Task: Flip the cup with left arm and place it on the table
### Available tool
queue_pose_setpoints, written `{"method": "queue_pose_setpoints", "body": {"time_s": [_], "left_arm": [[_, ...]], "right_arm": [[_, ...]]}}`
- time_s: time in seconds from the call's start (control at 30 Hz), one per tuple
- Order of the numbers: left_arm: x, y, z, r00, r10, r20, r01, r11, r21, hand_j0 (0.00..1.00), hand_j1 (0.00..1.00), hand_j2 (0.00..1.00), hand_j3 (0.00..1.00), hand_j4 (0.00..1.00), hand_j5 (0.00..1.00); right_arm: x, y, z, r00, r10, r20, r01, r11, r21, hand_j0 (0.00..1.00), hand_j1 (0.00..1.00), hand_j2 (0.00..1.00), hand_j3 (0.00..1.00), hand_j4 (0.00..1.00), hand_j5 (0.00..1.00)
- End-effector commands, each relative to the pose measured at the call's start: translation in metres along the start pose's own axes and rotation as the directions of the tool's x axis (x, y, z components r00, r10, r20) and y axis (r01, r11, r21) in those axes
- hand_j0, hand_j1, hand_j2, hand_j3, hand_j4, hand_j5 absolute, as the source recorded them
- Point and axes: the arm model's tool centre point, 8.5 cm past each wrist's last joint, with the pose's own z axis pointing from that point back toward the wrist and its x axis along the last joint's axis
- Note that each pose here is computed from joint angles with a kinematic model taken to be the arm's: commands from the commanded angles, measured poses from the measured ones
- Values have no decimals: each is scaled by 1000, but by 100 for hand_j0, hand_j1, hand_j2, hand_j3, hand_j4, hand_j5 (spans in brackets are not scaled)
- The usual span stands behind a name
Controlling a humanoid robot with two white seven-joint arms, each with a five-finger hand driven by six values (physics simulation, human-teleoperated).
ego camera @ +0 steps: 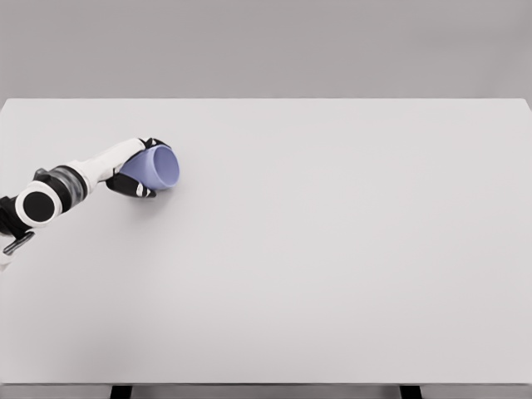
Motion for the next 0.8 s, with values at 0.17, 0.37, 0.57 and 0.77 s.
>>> {"method": "queue_pose_setpoints", "body": {"time_s": [0.17, 0.37, 0.57, 0.77], "left_arm": [[7, 10, 3, 999, 33, 27, -33, 999, 25, 83, 83, 83, 83, 83, 83], [11, 20, 6, 994, 102, 49, -104, 994, 38, 84, 84, 84, 84, 84, 84], [22, 30, 10, 986, 139, 94, -144, 988, 50, 84, 84, 84, 84, 84, 84], [25, 38, 12, 979, 171, 112, -179, 982, 61, 85, 85, 85, 85, 85, 85]], "right_arm": [[0, 0, 0, 1000, 0, 0, 0, 1000, 0, 100, 100, 100, 100, 100, 100], [0, 0, 0, 1000, 0, 0, 0, 1000, 0, 100, 100, 100, 100, 100, 100], [0, 0, 0, 1000, 0, 0, 0, 1000, 0, 100, 100, 100, 100, 100, 100], [0, 0, 0, 1000, 0, 0, 0, 1000, 0, 100, 100, 100, 100, 100, 100]]}}
